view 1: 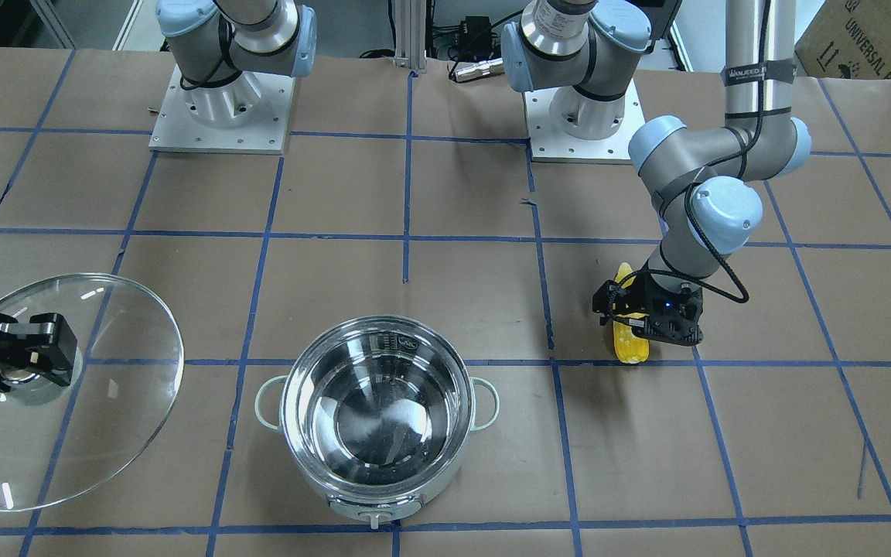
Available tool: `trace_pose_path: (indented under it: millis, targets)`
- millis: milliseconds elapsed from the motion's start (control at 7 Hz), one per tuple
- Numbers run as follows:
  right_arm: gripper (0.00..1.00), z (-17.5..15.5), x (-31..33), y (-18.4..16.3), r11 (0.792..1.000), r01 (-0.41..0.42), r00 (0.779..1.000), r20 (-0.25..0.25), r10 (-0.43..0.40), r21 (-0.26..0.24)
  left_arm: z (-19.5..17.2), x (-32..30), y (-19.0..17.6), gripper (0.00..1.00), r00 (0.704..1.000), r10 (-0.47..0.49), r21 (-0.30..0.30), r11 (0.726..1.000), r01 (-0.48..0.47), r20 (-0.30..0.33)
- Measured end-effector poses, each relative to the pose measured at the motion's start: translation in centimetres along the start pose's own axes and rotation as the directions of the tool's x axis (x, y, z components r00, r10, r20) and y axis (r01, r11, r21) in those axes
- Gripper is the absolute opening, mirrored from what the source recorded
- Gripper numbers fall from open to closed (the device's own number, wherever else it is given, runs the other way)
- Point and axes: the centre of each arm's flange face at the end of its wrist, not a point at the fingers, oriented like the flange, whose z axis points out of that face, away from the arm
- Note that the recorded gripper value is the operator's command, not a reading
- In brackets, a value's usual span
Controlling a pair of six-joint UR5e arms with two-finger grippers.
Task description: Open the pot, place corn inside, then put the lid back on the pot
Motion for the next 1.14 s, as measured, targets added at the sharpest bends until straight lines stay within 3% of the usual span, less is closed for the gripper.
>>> trace_pose_path:
  millis: [143, 571, 1143]
  targets:
    - [0.05, 0.1, 0.0, -0.1, 1.000, 0.000, 1.000, 0.001, 0.000, -0.001, 0.7, 0.0, 0.1, 0.20, 1.000, -0.003, 0.004, 1.000, 0.003, 0.007]
    - [0.05, 0.0, 0.0, 0.0, 1.000, -0.001, 1.000, 0.002, 0.001, -0.001, -0.3, 0.3, -0.1, 0.17, 1.000, -0.024, 0.000, 1.000, 0.024, 0.009]
    - [0.05, 0.1, -0.4, -0.1, 1.000, 0.007, 1.000, 0.003, -0.007, -0.001, -14.1, 8.3, -8.0, 0.17, 0.996, -0.074, 0.012, 0.997, 0.075, -0.039]
